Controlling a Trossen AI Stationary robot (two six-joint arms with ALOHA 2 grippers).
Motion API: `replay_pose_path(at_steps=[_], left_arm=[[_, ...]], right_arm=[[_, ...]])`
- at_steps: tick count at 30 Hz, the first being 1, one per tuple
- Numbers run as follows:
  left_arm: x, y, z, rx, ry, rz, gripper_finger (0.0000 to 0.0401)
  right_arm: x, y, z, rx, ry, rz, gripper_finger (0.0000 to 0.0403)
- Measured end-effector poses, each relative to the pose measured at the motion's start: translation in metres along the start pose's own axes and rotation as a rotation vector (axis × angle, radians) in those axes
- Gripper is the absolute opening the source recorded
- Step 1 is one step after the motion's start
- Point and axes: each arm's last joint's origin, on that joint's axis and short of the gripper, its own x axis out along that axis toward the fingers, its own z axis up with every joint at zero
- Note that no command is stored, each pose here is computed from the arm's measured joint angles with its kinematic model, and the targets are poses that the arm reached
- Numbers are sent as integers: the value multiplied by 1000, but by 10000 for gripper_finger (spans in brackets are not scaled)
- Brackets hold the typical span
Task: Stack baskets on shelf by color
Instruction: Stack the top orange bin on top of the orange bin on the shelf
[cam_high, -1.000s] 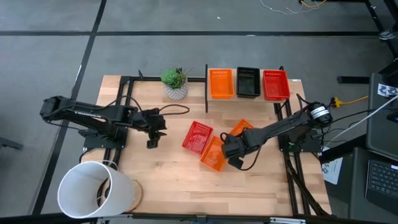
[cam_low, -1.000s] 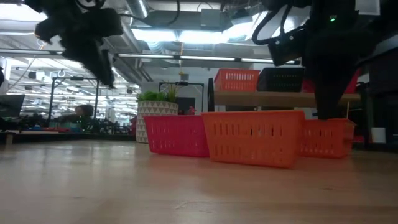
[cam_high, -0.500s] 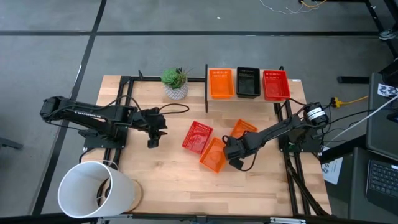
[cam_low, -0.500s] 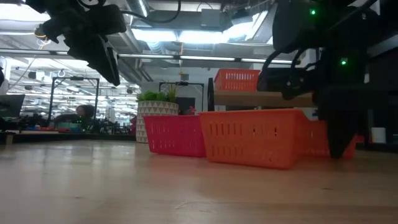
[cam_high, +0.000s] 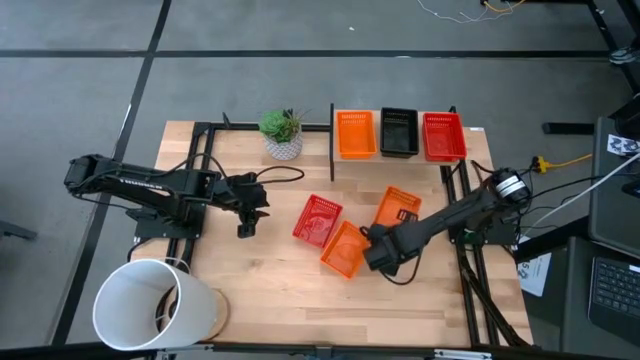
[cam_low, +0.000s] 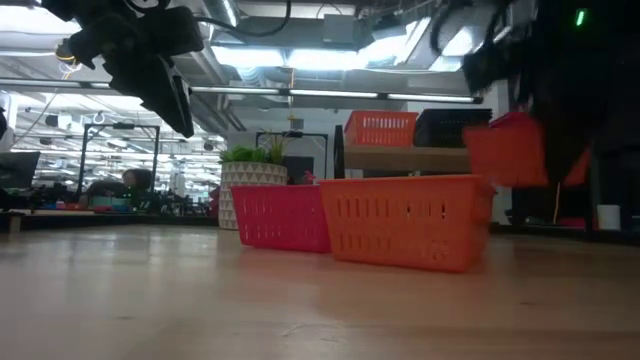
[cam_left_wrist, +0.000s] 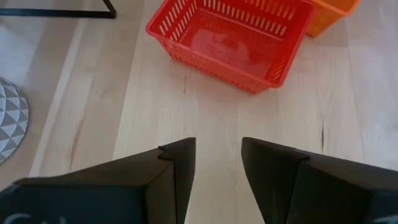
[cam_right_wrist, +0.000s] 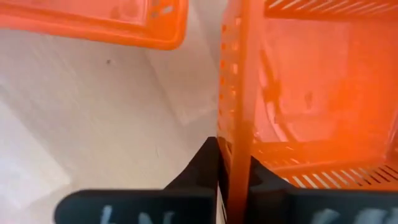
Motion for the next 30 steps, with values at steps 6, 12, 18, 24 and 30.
replay_pose_path(at_steps=[6, 12, 18, 24, 30], left_arm=[[0, 0, 0, 7, -1, 8, 123], [0, 2, 0, 31, -6, 85, 123], [0, 2, 0, 64, -5, 85, 123], [0, 1, -9, 76, 91, 24, 123], [3, 2, -45, -51, 131, -2, 125]], right_arm=[[-50, 9, 3, -80, -193, -48, 1], [-96, -6, 23, -167, -468, -242, 0], [-129, -52, 67, -207, -546, -398, 0], [-142, -122, 116, -168, -511, -410, 0], [-132, -177, 142, -271, -450, -232, 0]])
